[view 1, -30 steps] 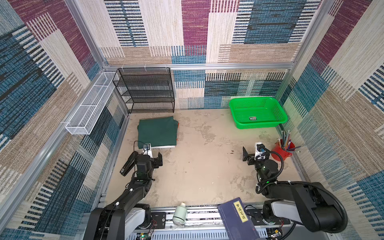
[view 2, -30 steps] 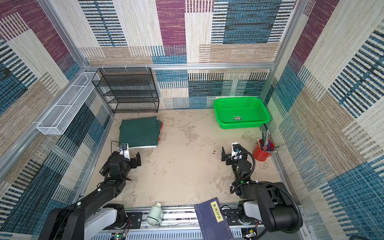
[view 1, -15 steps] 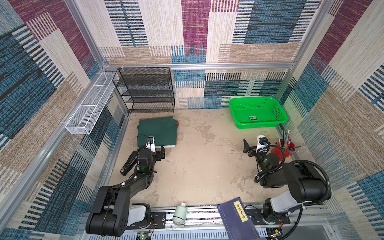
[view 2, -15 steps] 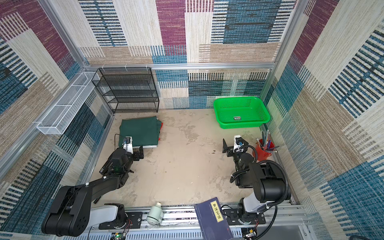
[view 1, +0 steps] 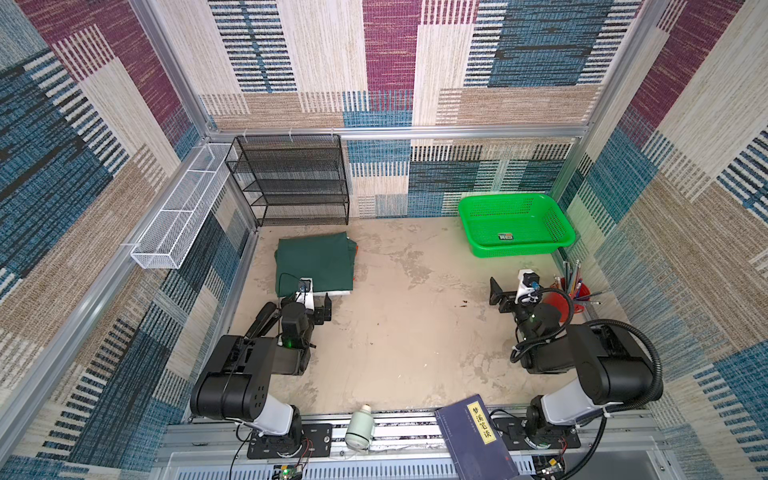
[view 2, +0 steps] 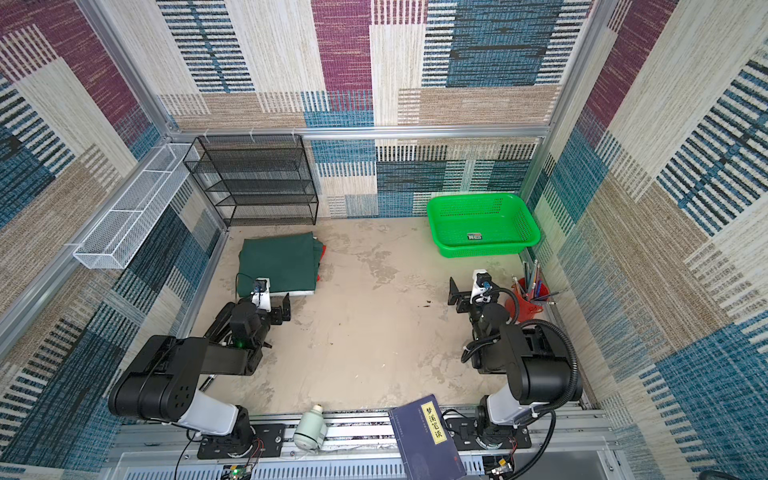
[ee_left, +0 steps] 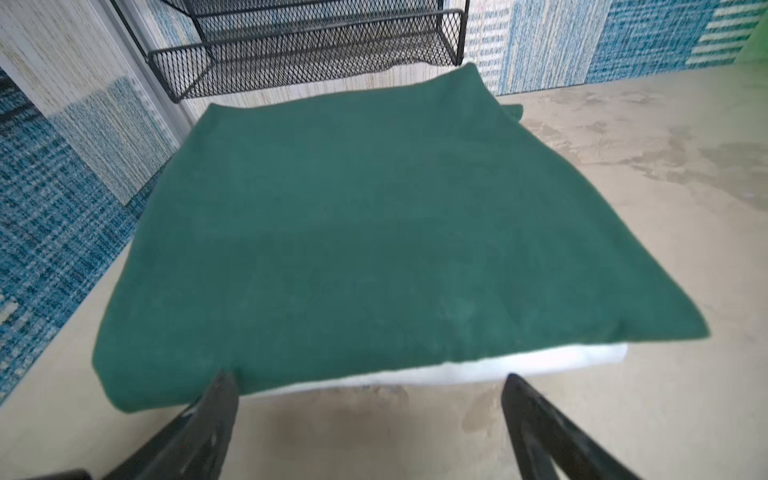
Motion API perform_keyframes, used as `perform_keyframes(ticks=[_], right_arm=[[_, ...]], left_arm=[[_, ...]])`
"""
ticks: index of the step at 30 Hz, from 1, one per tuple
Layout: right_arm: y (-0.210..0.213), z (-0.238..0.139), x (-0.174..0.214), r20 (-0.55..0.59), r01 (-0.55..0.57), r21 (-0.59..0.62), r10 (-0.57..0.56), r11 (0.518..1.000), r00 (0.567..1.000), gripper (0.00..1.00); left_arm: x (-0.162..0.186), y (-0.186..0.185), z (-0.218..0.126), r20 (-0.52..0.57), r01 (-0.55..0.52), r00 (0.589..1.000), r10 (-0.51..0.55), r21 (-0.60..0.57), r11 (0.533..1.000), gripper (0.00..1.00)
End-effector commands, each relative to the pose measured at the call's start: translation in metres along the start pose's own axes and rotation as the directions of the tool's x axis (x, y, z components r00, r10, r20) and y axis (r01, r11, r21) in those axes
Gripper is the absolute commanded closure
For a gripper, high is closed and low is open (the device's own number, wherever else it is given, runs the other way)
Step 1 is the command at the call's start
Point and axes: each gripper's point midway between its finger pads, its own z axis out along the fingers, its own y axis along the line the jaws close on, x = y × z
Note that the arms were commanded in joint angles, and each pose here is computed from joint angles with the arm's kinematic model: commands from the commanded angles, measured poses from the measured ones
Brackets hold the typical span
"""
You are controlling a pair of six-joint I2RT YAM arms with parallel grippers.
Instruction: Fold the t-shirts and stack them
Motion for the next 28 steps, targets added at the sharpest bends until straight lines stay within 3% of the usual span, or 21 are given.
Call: perform_keyframes(ticks=[1,28], right_arm=[[-0.0002,-0.0012,-0.0061,0.027,-0.004,0.003,0.004,1.0,1.0,0.01],[0.0009,-0.0001,-0.0059,0.023,0.002,-0.002,-0.002,1.0,1.0,0.01]], left_arm=[[-0.0113,-0.0013,0.0017,0.036,-0.019,0.999,0.018,0.01,1.0,0.01],[-0.0112,0.0,0.0026,0.03,-0.013,0.999,0.013,0.008,1.0,0.01]])
